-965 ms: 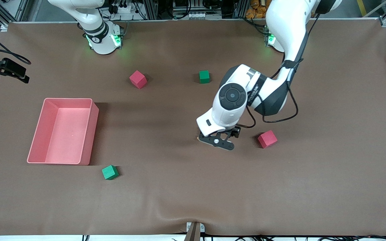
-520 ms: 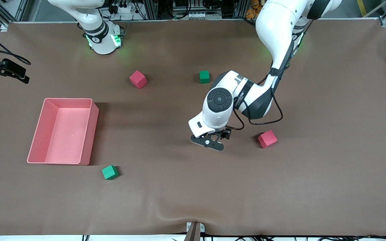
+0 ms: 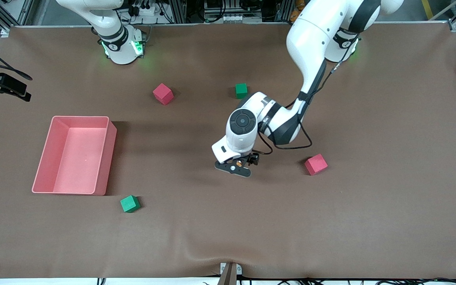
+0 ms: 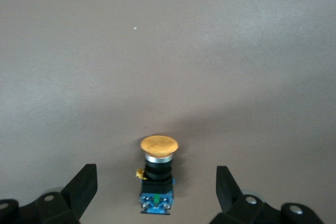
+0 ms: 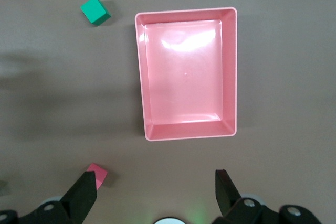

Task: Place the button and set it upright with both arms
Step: 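Lower the left gripper over the button and grasp it, then lift the button with the left gripper and turn it upright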

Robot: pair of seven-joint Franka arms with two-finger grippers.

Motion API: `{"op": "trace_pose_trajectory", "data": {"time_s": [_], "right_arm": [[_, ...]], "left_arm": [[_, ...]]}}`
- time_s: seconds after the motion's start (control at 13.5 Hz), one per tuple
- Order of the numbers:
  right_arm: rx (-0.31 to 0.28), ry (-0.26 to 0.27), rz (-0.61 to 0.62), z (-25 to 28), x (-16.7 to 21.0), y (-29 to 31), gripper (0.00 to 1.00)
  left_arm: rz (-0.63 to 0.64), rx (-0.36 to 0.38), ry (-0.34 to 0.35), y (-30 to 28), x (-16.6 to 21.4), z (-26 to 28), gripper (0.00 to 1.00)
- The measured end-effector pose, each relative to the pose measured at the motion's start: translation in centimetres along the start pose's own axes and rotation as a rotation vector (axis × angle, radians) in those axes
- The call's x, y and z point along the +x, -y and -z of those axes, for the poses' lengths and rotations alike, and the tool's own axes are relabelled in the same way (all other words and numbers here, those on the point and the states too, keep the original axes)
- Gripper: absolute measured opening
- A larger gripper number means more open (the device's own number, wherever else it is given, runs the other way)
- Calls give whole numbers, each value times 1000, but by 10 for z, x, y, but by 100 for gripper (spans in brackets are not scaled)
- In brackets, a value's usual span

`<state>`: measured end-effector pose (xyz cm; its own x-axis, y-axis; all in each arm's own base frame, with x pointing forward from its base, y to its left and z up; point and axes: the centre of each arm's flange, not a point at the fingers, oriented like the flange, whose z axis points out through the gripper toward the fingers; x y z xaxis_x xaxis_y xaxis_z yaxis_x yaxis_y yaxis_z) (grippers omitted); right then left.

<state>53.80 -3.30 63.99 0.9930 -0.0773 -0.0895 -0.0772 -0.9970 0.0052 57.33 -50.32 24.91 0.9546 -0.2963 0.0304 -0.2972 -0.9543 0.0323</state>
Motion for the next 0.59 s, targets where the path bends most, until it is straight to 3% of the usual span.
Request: {"op": "trace_pose_trajectory", "data": {"time_s": [0.59], "right_arm": [[3,-22,0,7,3,0,100]], "left_arm": [[-18,15,-2,-5,-4,-18,100]]}}
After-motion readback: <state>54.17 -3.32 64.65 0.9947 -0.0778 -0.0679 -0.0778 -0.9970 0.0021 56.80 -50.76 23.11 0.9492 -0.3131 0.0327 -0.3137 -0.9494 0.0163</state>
